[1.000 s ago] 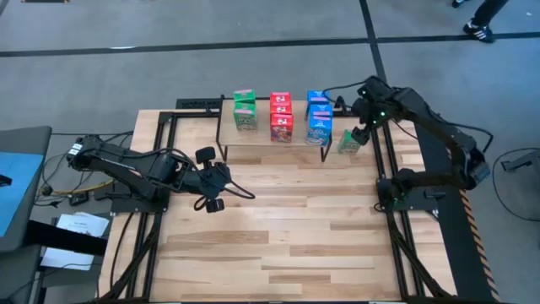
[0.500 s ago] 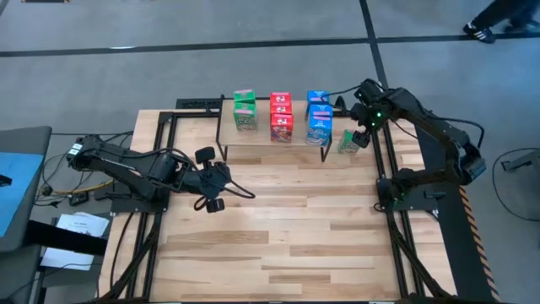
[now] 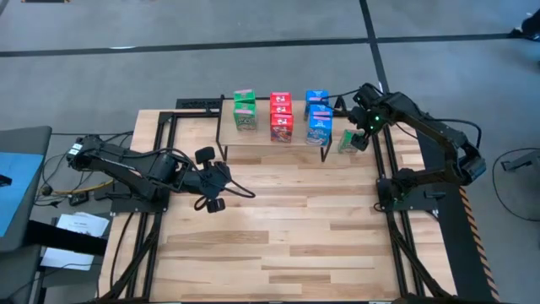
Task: Stack cereal on shelf
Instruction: Put the green cereal box on the shelf aligned with the other green cereal boxes
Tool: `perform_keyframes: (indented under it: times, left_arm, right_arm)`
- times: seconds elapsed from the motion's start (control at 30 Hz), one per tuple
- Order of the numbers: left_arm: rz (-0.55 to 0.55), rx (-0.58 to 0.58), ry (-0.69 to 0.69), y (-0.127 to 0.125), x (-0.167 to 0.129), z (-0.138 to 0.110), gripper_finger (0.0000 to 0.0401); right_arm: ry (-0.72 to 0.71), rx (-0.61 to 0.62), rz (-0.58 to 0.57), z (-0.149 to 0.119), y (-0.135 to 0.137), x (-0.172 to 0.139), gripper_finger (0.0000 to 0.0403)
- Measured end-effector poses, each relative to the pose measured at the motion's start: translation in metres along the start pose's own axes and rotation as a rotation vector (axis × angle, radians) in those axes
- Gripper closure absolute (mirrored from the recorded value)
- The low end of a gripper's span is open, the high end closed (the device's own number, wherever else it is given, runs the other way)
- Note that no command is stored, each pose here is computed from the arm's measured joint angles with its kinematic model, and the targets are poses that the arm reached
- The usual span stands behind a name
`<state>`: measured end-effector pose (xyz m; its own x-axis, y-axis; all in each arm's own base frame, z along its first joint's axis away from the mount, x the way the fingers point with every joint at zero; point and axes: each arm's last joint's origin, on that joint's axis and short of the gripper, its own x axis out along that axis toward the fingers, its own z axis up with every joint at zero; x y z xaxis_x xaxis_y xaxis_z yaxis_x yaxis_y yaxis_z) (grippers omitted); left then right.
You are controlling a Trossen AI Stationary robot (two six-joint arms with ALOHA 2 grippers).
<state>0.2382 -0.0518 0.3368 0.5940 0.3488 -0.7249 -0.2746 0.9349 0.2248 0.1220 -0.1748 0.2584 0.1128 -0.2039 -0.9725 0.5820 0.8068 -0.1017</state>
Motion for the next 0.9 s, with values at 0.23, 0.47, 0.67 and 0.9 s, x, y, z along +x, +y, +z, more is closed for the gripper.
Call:
perform_keyframes:
  times: [0.23,0.47,0.67,0.9]
  left_arm:
    - [0.000,-0.006,0.000,0.000,0.000,0.000,0.0376]
    - [0.000,-0.012,0.000,0.000,0.000,0.000,0.0376]
    - [0.000,-0.016,0.000,0.000,0.000,0.000,0.0376]
    - [0.000,-0.017,0.001,0.000,0.000,0.000,0.0376]
  right_arm:
    - [-0.001,-0.005,0.000,0.000,0.000,0.000,0.0029]
    - [-0.002,-0.022,0.000,0.000,0.000,0.000,0.0029]
    - [-0.001,-0.023,0.001,0.000,0.000,0.000,0.0029]
    - [-0.070,-0.021,-0.010,-0.006,0.002,-0.016,0.0029]
